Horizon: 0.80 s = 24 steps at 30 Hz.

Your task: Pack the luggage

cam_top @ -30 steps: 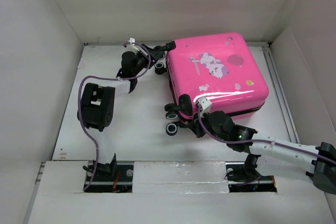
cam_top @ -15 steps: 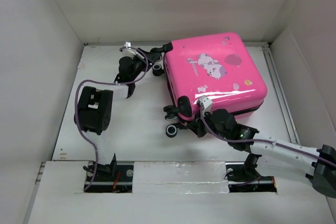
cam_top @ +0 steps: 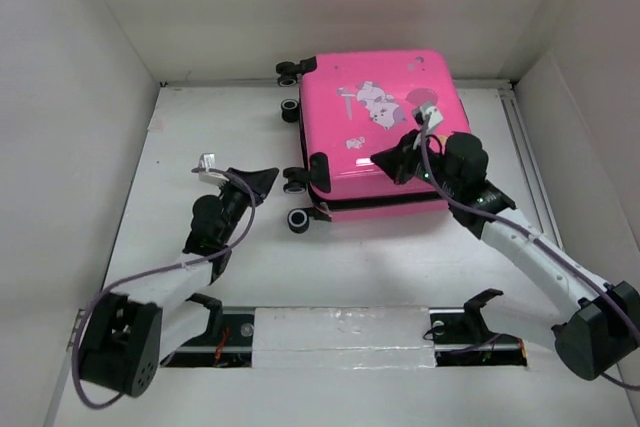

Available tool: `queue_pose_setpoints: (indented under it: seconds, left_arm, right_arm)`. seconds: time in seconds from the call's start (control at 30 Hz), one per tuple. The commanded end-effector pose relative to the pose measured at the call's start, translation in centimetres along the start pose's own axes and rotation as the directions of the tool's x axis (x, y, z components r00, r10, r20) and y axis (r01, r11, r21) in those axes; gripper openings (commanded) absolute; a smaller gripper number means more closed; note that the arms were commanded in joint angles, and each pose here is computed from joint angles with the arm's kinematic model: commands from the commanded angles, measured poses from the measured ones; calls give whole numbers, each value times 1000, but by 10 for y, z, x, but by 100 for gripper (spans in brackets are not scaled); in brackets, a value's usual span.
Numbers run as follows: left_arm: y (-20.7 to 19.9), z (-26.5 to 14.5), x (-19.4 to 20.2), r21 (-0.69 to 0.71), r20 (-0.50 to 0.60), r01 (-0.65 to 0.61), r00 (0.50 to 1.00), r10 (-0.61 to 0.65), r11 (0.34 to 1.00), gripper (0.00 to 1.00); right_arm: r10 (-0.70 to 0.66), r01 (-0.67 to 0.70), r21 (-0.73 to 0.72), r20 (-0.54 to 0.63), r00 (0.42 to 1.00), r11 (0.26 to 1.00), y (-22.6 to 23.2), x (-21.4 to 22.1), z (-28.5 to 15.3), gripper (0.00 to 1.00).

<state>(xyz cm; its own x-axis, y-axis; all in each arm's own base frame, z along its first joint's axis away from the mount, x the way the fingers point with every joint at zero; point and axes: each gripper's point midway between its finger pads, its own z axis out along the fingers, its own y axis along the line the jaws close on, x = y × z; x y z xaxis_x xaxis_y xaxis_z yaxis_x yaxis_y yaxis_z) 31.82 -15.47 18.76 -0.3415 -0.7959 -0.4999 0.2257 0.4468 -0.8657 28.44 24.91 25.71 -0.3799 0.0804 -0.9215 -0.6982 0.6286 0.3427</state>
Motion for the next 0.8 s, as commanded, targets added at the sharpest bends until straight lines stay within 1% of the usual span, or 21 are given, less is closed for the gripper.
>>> queue_pose_setpoints:
  seconds: [0.0,0.07,0.1,0.13,0.17,0.2,0.23,0.27,0.3,0.33,0.37,0.4,0.43,0.47,0.5,0.53,0.57,0.6,0.67,0.7,0.77]
  left_arm:
    - [-34,-9,-24,45,109,-85,991,80,995,0]
    - [-29,-6,-29,-17,108,-122,986,123,992,0]
    - [-40,2,-40,-16,127,-148,981,149,989,0]
    - [-36,8,-39,-48,102,-145,984,149,988,0]
    - [-40,15,-36,-44,74,-146,986,148,988,3]
    - [-44,30,-29,-23,19,-146,989,146,989,24]
    - [-44,38,-24,-18,-13,-145,989,144,989,24]
    - [-43,44,-18,-12,-47,-143,989,142,990,43]
    - [-41,49,-12,-8,-79,-140,987,139,990,53]
    - [-32,54,-2,-18,-125,-135,983,132,991,62]
    - [-27,55,3,-19,-147,-147,979,143,989,68]
    - [-26,54,9,-9,-173,-156,973,152,988,78]
    - [-22,55,13,-6,-193,-165,968,161,986,81]
    - [-25,54,14,15,-199,-174,965,173,985,82]
    - [-22,54,19,18,-217,-181,959,181,983,82]
    - [-25,52,29,38,-254,-175,950,179,984,82]
    - [-22,51,31,41,-254,-183,949,188,982,82]
    - [-24,48,38,53,-267,-182,945,190,982,82]
    - [-25,47,56,76,-310,-198,927,211,977,80]
    - [-28,45,61,95,-326,-202,919,222,975,79]
    - [-36,43,71,131,-348,-185,911,220,974,75]
  right_arm:
    - [-75,76,-14,100,992,997,-4,-32,-1,0]
    - [-31,36,-39,107,994,999,6,-14,-7,0]
    - [-12,19,-67,102,995,998,15,0,-7,0]
    - [18,-13,-76,63,998,997,15,31,-8,0]
    - [30,-23,-84,79,996,996,20,33,-13,0]
    - [37,-34,-60,52,998,998,20,50,-14,0]
    - [37,-34,-48,52,998,998,22,50,-17,0]
    - [35,-32,-39,60,998,999,24,50,-25,0]
    - [35,-34,-13,27,999,999,22,59,-31,0]
    - [22,-23,15,36,999,1000,20,57,-36,0]
    - [22,-23,34,44,999,999,19,55,-43,2]
    - [21,-26,77,58,998,997,15,52,-57,8]
    - [21,-25,77,60,998,997,17,52,-64,15]
    - [19,-31,149,82,996,988,6,49,-71,21]
    - [11,-33,190,118,993,981,2,42,-83,36]
    - [37,-60,251,94,995,966,-9,54,-91,42]
    - [49,-89,344,124,991,935,-25,53,-99,47]
    - [58,-109,404,137,989,908,-37,54,-106,55]
    - [90,-147,496,137,986,856,-53,63,-116,61]
    - [85,-173,560,178,980,810,-65,56,-124,63]
    - [98,-205,606,205,974,769,-74,53,-126,65]
